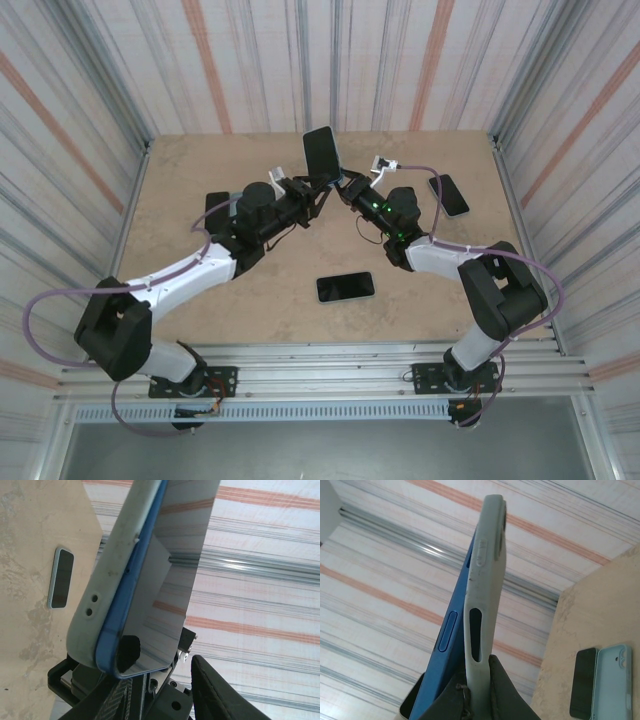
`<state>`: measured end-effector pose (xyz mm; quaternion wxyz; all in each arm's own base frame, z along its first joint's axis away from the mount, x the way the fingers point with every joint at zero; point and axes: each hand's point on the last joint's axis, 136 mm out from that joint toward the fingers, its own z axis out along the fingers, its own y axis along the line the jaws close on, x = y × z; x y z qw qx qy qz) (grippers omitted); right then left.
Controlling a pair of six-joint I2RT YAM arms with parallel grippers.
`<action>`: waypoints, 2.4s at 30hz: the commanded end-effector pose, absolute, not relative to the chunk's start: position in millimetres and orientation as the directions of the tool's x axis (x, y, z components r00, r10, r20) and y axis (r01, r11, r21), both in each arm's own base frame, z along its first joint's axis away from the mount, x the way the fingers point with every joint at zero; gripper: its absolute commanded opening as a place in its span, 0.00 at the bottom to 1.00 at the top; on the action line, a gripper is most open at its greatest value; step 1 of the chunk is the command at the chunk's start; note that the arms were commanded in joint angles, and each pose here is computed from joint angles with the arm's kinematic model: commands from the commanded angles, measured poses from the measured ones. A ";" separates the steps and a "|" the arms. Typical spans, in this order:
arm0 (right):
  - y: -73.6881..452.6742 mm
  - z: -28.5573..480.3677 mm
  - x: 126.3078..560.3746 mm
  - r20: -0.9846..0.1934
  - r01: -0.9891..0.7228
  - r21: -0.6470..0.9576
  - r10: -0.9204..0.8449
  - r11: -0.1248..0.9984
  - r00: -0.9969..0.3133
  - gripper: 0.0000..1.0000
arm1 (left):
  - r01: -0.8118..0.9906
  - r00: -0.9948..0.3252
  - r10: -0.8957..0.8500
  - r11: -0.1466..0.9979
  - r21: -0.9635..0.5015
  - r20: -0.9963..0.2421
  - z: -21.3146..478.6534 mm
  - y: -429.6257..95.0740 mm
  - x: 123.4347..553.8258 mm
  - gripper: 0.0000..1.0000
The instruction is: Take the phone out of the phone case
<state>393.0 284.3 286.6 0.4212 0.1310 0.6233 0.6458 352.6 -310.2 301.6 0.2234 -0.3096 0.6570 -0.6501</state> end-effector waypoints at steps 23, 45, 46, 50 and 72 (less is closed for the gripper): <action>288.0 317.7 380.8 -0.347 -0.476 0.879 0.732 0.035 -0.586 0.03 | -0.040 -0.580 -0.811 -0.075 -0.996 0.084 340.1 -291.6 385.5 0.34; 284.9 285.3 392.9 -0.316 -0.350 0.928 0.762 0.125 -0.566 0.03 | 0.075 -0.636 -0.772 -0.081 -0.994 0.015 385.2 -303.5 368.7 0.08; 283.0 280.4 394.5 -0.317 -0.321 0.935 0.763 0.151 -0.563 0.04 | 0.081 -0.642 -0.766 -0.077 -0.994 0.007 387.8 -304.4 365.7 0.08; 272.7 261.8 401.9 -0.332 -0.219 0.943 0.777 0.252 -0.535 0.04 | 0.103 -0.661 -0.751 -0.077 -0.992 -0.011 397.6 -304.8 355.1 0.07; 244.0 232.6 407.4 -0.375 -0.123 0.922 0.770 0.367 -0.517 0.04 | 0.022 -0.685 -0.724 0.095 -0.995 -0.084 297.0 -242.1 393.7 0.08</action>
